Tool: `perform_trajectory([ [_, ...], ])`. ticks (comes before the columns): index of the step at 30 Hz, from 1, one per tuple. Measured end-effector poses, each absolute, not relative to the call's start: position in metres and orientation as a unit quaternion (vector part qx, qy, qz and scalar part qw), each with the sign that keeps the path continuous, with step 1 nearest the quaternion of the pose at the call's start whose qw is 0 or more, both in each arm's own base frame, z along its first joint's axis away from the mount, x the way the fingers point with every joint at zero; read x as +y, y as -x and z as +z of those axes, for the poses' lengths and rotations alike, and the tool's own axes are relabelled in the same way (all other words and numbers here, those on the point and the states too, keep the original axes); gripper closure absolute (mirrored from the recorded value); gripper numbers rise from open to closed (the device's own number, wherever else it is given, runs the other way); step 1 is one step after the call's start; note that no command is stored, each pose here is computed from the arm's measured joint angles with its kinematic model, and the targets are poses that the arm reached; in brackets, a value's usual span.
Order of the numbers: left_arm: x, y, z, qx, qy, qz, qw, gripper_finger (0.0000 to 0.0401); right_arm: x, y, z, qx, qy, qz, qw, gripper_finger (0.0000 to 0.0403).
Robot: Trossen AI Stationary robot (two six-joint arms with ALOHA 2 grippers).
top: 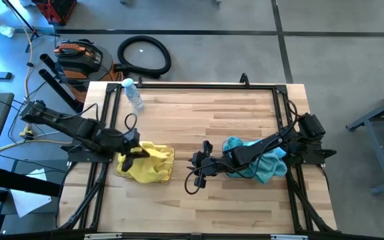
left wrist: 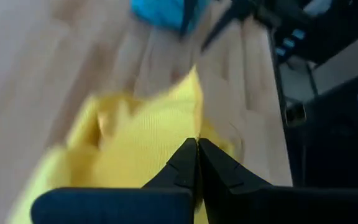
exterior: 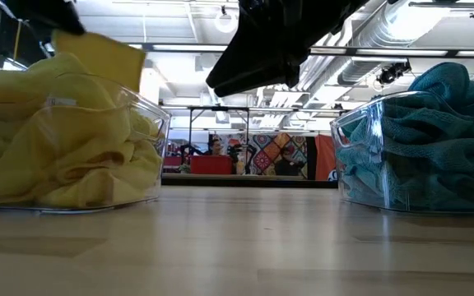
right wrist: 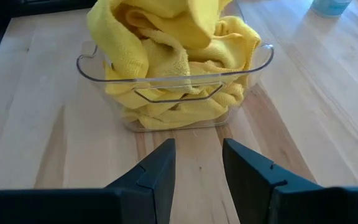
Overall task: Sort microfiber towel by color & place in baskets
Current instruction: Put the yellow microfiber cloth into the left transparent bin
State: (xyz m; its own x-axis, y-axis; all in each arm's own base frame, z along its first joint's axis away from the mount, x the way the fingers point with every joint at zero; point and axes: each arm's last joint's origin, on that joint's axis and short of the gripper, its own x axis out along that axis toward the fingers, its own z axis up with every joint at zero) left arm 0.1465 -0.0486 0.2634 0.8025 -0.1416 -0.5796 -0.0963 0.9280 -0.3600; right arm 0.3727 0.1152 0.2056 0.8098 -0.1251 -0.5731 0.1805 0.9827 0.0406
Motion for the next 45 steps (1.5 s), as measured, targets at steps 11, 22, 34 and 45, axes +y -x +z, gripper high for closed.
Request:
perform_trajectory([
  [11,-0.059,-0.151,0.192,0.437,0.214,0.113,0.866,0.0401,0.115,-0.373,0.205,0.296,-0.043,-0.091,0.95,0.0274],
  [22,-0.062,-0.16,0.162,0.47,0.191,0.151,0.848,0.0387,0.115,-0.373,0.205,0.295,-0.052,-0.095,0.949,0.0274],
  [34,-0.064,-0.163,0.167,0.468,0.186,0.128,0.854,0.0288,0.115,-0.373,0.205,0.296,-0.052,-0.095,0.949,0.0274],
  [45,-0.07,-0.173,0.209,0.475,0.164,0.068,0.862,0.0281,0.115,-0.372,0.204,0.299,-0.051,-0.095,0.948,0.0274],
])
